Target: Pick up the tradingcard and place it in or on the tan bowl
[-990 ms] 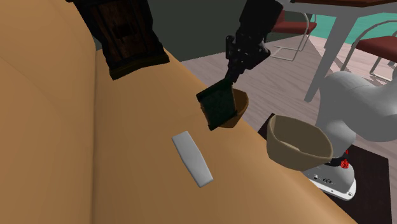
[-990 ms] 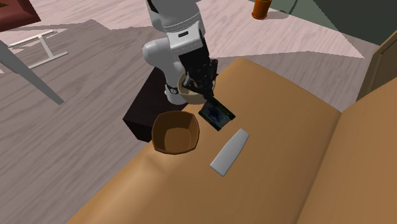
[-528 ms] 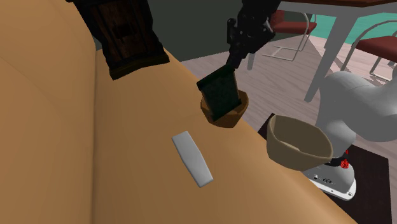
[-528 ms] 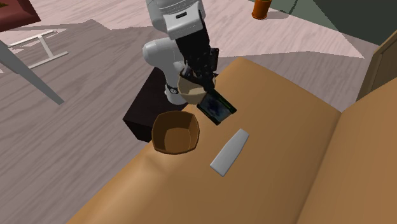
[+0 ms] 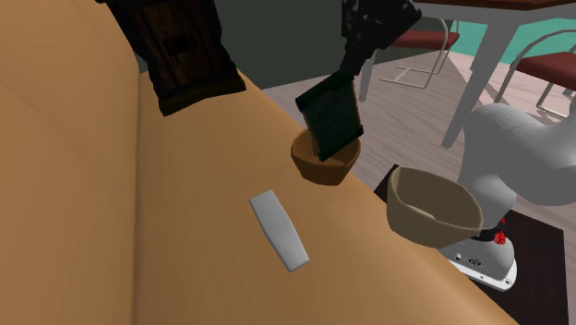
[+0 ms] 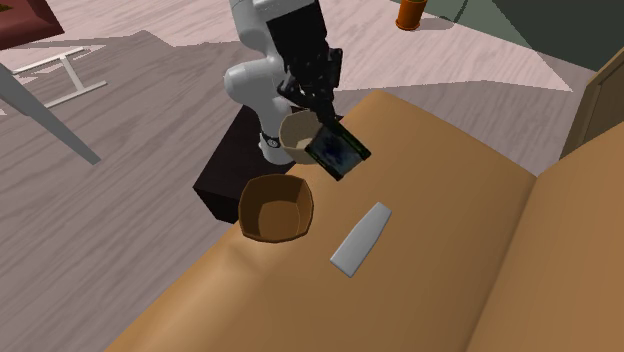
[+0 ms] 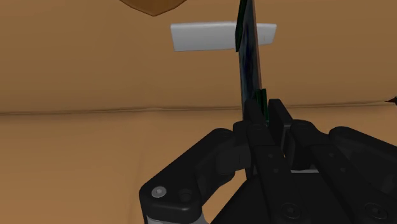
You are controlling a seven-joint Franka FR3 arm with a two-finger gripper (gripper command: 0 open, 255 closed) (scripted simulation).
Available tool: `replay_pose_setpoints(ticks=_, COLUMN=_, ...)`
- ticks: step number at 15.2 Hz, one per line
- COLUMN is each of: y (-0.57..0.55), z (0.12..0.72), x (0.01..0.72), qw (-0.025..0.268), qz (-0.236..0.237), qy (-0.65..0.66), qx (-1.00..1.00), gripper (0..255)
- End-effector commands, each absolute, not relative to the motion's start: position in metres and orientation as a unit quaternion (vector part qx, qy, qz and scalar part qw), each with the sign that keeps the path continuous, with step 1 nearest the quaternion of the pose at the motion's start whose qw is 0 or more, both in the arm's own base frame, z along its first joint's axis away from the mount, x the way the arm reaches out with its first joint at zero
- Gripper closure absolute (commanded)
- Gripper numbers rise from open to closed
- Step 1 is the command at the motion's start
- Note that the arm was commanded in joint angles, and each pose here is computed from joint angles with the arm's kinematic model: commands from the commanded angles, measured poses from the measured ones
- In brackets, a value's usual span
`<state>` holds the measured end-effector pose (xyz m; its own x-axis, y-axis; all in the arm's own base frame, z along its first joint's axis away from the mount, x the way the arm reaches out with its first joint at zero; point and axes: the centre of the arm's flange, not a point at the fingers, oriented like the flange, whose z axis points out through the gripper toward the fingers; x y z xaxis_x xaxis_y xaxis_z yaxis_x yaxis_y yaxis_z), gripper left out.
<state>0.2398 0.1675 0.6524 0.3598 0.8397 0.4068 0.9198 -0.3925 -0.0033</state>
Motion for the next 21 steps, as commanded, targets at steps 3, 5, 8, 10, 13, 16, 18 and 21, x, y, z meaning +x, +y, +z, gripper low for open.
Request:
replay_pose_setpoints(ticks=3, y=0.14, z=0.667, x=0.202, qw=0.116, qz=-0.172, qy=-0.539, qx=-0.816, gripper=255)
replay_pose_setpoints(ticks=5, y=0.125, z=0.675, x=0.182, qw=0.116, qz=-0.172, qy=-0.539, qx=-0.816, gripper=255)
replay_pose_setpoints(ticks=8, y=0.102, z=0.688, x=0.152, qw=0.116, qz=-0.172, qy=-0.539, qx=-0.816, gripper=255)
replay_pose_setpoints(ticks=10, y=0.087, z=0.696, x=0.132, qw=0.116, qz=-0.172, qy=-0.539, qx=-0.816, gripper=255)
replay_pose_setpoints(ticks=13, y=0.065, z=0.708, x=0.102, qw=0.116, qz=-0.172, qy=-0.539, qx=-0.816, gripper=255)
replay_pose_setpoints(ticks=16, y=0.042, z=0.721, x=0.072, qw=0.116, qz=-0.172, qy=-0.539, qx=-0.816, gripper=255)
replay_pose_setpoints(ticks=18, y=0.029, z=0.723, x=0.054, qw=0.116, qz=-0.172, qy=-0.539, qx=-0.816, gripper=255)
replay_pose_setpoints(ticks=21, y=0.029, z=0.707, x=0.054, qw=0.116, qz=-0.172, qy=-0.539, qx=-0.816, gripper=255)
